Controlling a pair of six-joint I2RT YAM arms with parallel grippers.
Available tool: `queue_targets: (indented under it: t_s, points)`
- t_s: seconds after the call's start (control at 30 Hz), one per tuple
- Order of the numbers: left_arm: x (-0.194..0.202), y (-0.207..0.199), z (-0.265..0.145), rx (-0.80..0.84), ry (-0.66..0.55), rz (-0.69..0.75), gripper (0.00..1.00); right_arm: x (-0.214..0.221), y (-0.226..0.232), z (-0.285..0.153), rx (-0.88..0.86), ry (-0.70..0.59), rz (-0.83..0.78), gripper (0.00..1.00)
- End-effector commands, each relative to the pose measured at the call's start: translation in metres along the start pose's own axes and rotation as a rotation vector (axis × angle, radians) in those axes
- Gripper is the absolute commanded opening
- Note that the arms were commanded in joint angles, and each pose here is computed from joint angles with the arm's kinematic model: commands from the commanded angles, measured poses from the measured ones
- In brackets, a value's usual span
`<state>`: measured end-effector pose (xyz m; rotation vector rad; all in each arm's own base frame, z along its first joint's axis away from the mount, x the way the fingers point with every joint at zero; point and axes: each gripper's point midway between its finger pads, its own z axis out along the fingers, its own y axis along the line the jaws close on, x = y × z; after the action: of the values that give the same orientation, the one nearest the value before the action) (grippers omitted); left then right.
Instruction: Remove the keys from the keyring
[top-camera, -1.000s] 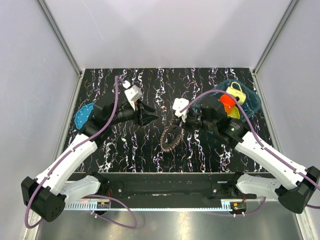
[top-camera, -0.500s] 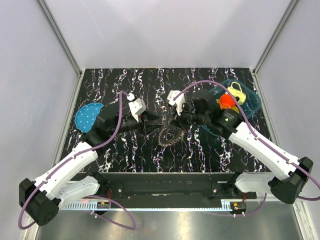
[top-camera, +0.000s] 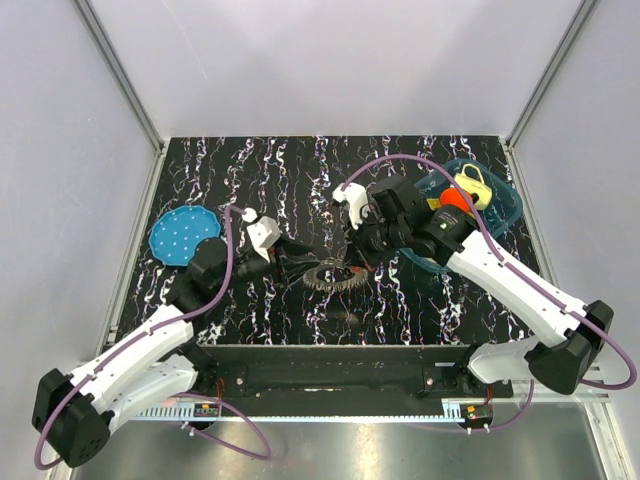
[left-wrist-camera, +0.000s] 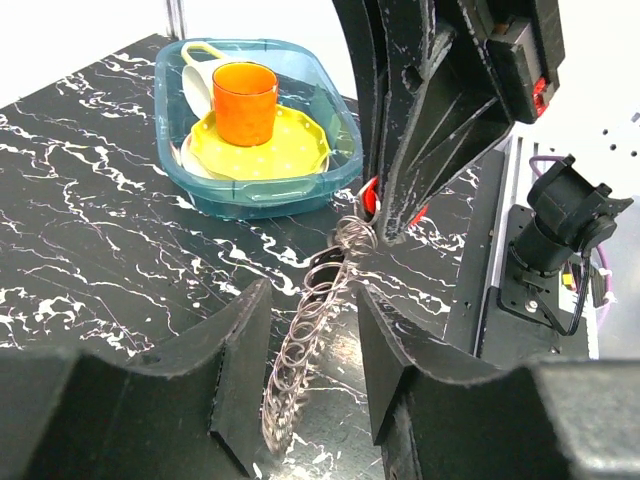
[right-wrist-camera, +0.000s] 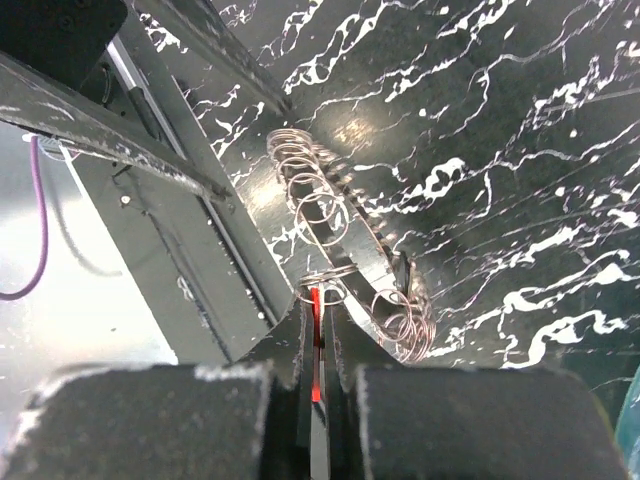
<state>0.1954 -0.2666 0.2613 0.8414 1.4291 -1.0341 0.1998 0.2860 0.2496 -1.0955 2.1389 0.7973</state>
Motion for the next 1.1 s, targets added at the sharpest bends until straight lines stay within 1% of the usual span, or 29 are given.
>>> queue_targets:
  t_s: [0.0, 0.1, 0.2, 0.33, 0.43, 0.57, 0.63, 0.73, 0.8, 0.9, 1.07]
  points:
    - [-0.03, 0.001, -0.004, -0.041, -0.138, 0.062, 0.42, -0.014, 0.012, -0.014, -0.007, -0.039, 0.122, 0.0]
    - [-0.03, -0.005, -0.006, -0.004, -0.125, 0.13, 0.42, -0.016, 0.023, -0.018, -0.056, -0.034, 0.152, 0.0]
    - [-0.032, -0.01, -0.006, 0.03, -0.101, 0.16, 0.42, -0.017, 0.033, -0.016, -0.117, -0.019, 0.185, 0.0]
    - [-0.03, -0.021, -0.007, 0.093, -0.078, 0.18, 0.42, -0.015, 0.044, -0.015, -0.174, -0.002, 0.216, 0.0]
    - [-0.026, -0.024, -0.009, 0.103, -0.072, 0.184, 0.42, -0.014, 0.047, -0.015, -0.194, 0.014, 0.238, 0.0]
    - [-0.02, -0.028, -0.013, 0.105, -0.097, 0.194, 0.42, -0.014, 0.049, -0.017, -0.195, 0.029, 0.264, 0.0]
    - [-0.021, -0.034, -0.014, 0.127, -0.13, 0.199, 0.42, -0.018, 0.053, -0.019, -0.216, 0.024, 0.273, 0.0]
    - [-0.022, -0.044, -0.015, 0.169, -0.172, 0.181, 0.43, -0.024, 0.062, -0.021, -0.271, 0.018, 0.285, 0.0]
    - [-0.019, -0.047, -0.014, 0.183, -0.169, 0.173, 0.43, -0.03, 0.068, -0.022, -0.314, 0.001, 0.301, 0.0]
    - [-0.016, -0.047, -0.014, 0.179, -0.163, 0.175, 0.44, -0.035, 0.073, -0.021, -0.343, -0.012, 0.308, 0.0]
    - [-0.025, -0.043, -0.011, 0.145, -0.201, 0.175, 0.46, -0.039, 0.074, -0.018, -0.359, -0.031, 0.313, 0.0]
